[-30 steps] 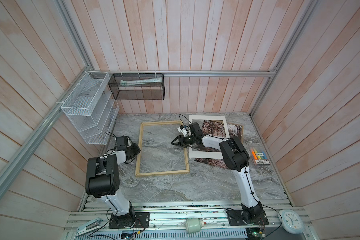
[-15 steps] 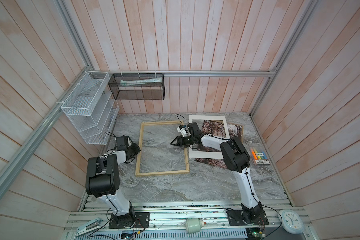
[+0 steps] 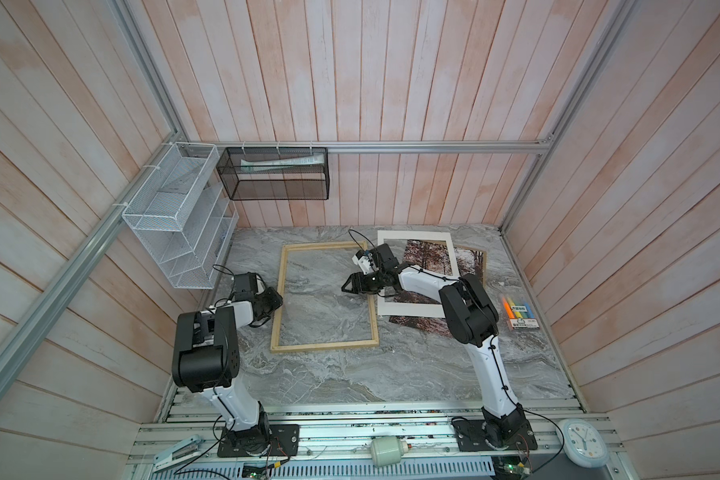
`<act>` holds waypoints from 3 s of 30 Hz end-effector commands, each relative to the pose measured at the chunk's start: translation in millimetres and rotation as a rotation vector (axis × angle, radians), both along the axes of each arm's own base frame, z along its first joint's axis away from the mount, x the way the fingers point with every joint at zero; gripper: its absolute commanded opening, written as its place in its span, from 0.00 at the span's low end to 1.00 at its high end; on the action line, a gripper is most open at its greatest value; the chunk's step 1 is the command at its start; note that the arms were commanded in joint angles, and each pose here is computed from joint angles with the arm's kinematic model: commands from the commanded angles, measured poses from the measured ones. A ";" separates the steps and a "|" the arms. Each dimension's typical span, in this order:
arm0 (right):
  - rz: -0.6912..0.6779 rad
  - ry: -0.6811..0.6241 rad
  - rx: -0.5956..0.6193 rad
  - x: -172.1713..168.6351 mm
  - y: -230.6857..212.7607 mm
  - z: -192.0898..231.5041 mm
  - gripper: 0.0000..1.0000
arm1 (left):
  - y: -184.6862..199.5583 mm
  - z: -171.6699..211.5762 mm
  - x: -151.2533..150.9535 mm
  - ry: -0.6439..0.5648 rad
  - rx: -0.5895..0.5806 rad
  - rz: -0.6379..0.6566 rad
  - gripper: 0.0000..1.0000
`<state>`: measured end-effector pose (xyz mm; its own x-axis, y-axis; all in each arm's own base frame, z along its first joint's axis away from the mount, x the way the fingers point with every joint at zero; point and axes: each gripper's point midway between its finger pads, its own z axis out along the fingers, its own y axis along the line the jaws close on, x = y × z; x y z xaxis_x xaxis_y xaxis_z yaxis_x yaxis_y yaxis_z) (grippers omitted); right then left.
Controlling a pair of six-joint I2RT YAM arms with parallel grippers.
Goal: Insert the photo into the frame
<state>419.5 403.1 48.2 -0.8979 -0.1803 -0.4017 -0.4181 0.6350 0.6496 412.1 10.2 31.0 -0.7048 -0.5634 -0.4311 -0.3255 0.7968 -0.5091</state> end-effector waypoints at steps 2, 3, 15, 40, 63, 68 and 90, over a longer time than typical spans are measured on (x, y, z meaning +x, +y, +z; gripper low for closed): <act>0.023 -0.066 -0.014 -1.8 7.0 24.3 0.65 | -12.2 -6.7 -4.5 0.033 -0.036 -0.039 0.34; 0.022 -0.071 -0.020 -1.5 6.6 25.2 0.65 | -12.4 -7.5 -5.0 0.035 -0.037 -0.040 0.33; 0.017 -0.102 -0.061 0.7 4.2 32.2 0.65 | -13.3 -11.0 -5.6 0.042 -0.039 -0.046 0.19; 0.020 -0.159 -0.195 4.8 0.6 30.7 0.66 | -13.8 -17.9 -6.5 0.063 -0.041 -0.052 0.16; -0.007 -0.189 -0.314 9.7 -16.5 23.4 0.70 | -14.8 -19.6 -6.5 0.068 -0.045 -0.058 0.15; -0.011 -0.194 -0.322 10.6 -18.0 23.7 0.71 | -14.9 -19.5 -5.9 0.067 -0.046 -0.059 0.15; -0.037 -0.218 -0.354 12.0 -27.3 28.3 0.88 | -15.4 -19.4 -5.8 0.067 -0.048 -0.062 0.14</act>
